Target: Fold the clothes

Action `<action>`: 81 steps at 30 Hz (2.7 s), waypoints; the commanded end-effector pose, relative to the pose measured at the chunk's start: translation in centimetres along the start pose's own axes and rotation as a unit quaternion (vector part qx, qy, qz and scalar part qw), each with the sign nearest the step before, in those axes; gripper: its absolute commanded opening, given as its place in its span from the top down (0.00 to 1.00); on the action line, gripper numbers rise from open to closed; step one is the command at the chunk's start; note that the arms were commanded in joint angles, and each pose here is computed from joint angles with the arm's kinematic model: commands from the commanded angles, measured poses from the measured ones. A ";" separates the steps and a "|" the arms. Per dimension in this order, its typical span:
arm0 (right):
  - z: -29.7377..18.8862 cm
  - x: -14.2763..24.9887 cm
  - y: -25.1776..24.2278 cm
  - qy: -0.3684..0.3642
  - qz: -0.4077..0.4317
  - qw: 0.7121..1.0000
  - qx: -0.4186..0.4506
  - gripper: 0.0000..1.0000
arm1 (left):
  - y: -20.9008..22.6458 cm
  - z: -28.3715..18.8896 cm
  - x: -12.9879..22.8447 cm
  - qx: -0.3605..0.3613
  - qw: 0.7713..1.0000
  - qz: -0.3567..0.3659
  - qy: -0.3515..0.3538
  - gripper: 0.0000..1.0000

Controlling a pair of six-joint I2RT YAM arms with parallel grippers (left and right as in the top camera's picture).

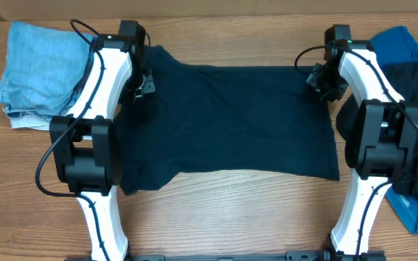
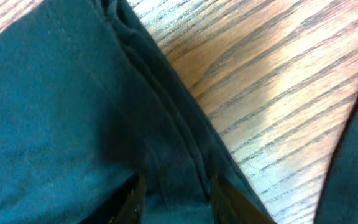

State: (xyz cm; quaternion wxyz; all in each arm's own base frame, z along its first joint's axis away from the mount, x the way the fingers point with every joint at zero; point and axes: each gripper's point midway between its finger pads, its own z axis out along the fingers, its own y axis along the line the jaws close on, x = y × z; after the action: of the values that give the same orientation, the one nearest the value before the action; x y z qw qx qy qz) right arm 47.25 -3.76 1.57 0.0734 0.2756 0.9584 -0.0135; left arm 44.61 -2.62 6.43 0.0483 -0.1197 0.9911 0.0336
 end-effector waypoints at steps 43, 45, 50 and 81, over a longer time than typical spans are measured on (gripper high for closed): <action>-2.1 -16.3 10.8 -0.290 0.044 0.928 -0.228 0.73 | -0.1 -0.3 -1.7 -0.001 0.999 0.011 -0.037 0.47; -3.1 -17.0 11.5 -0.314 0.015 0.919 -0.239 0.60 | -0.2 -0.8 -2.6 0.001 0.999 0.014 -0.052 0.41; -5.2 -17.3 13.2 -0.326 -0.034 0.904 -0.276 0.35 | -0.8 -4.7 -6.6 0.010 0.991 0.033 -0.130 0.34; -7.8 -2.4 6.1 0.036 -0.077 0.989 -0.120 0.78 | 1.6 -2.7 -17.0 0.061 0.965 -0.100 -0.233 0.96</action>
State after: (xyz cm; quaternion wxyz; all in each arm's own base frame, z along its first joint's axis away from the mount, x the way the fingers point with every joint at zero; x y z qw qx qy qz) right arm 50.97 0.49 8.67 0.0535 0.1973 0.9730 0.1071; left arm 58.03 2.93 5.06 0.2245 -0.1980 0.9540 0.0193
